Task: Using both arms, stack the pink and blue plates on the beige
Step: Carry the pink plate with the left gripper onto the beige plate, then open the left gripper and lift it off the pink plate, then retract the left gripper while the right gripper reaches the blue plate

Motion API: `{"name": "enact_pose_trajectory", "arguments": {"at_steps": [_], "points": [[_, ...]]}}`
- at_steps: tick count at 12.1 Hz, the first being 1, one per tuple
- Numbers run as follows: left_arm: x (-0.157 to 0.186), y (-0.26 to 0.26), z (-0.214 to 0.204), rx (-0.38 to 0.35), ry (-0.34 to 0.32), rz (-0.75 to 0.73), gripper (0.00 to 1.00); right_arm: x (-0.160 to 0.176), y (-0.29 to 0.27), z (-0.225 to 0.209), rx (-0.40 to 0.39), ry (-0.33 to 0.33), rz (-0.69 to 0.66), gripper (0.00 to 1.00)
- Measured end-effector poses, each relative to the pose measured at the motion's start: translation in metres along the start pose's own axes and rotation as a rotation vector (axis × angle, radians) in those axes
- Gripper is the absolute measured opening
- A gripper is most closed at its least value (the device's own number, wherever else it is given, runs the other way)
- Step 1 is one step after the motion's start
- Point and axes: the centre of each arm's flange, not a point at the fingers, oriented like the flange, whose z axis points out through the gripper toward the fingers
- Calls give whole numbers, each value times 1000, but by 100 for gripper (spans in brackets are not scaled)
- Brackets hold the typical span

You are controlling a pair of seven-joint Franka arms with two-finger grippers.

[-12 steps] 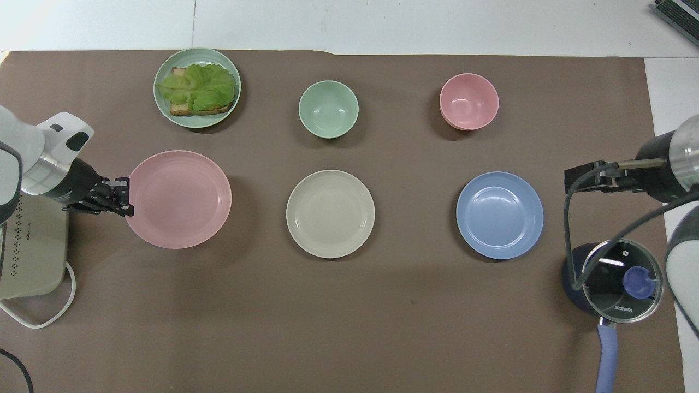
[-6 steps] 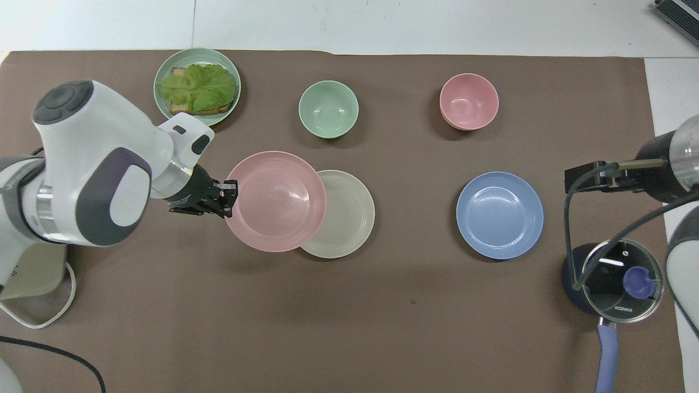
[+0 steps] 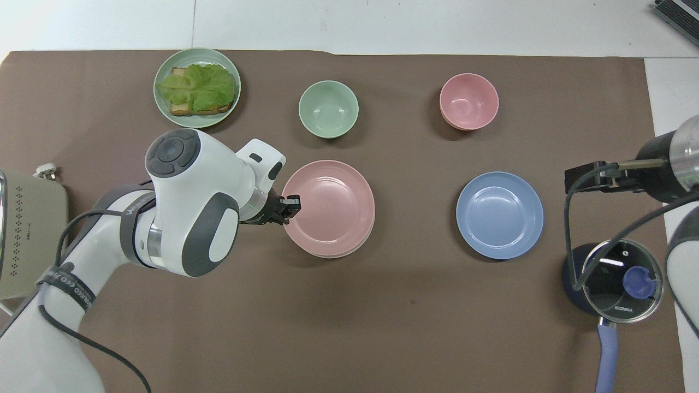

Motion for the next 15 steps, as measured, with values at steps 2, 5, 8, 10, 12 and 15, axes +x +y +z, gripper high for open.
{"name": "enact_pose_trajectory", "arguments": {"at_steps": [2,5,8,10,12,15], "points": [[2,-4,6,2,2,-7,5,0,0,0,7,-1,1,100],[3,-3,4,-4,13,-4,26,0,0,0,13,-2,1,100],[6,-2,-3,-12,28,5,64,0,0,0,13,-2,2,100],[17,-14,-14,-10,44,32,90,0,0,0,13,-2,2,100],[41,-49,-47,25,73,35,100,0,0,0,13,-2,2,100],[70,-97,-117,119,148,35,100,0,-1,0,19,-2,2,100]]}}
